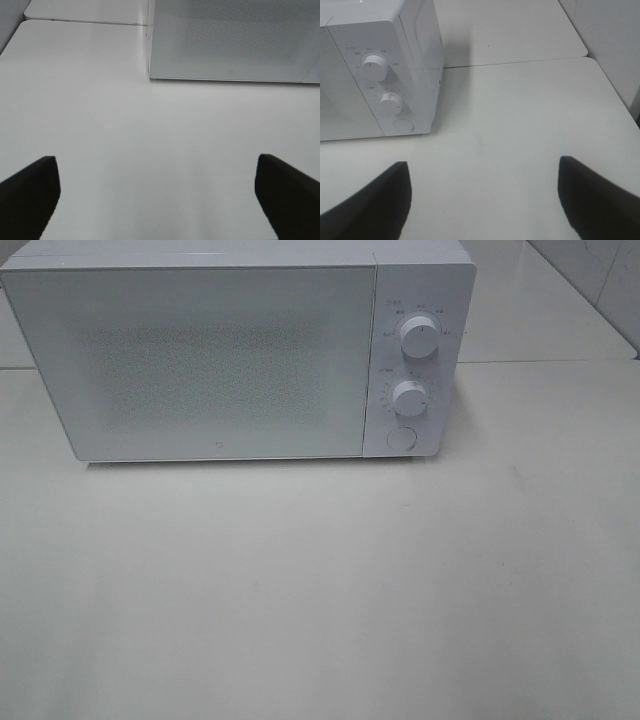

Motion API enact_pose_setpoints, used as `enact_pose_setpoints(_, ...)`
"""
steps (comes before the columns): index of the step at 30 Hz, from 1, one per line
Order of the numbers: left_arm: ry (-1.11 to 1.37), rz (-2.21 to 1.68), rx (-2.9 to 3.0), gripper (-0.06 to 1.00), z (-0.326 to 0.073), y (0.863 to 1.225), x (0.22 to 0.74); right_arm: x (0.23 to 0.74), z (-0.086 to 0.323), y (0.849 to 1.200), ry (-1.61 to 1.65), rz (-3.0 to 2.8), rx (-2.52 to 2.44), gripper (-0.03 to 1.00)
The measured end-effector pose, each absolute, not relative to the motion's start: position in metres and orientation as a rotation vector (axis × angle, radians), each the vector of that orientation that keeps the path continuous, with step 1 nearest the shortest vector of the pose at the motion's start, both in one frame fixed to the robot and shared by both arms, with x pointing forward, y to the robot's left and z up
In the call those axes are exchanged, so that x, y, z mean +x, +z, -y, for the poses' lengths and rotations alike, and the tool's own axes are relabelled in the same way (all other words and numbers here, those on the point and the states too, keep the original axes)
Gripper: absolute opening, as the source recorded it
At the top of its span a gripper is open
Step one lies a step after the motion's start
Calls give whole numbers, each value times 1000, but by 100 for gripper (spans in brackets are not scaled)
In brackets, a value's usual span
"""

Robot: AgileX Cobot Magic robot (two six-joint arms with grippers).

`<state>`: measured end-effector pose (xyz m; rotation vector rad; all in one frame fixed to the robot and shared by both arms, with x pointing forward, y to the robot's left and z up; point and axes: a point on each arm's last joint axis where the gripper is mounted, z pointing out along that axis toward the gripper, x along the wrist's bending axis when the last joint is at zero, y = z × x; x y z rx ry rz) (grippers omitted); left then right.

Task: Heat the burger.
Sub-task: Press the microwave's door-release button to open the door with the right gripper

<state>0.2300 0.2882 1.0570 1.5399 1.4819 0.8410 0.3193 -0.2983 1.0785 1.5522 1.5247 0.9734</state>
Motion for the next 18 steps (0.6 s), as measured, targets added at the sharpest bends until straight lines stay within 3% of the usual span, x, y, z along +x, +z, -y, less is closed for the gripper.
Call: enact_pose_setpoints(18,841,-1482,1540,98,-288,1057,230,393,298,1053,1013,-1483,1590,77)
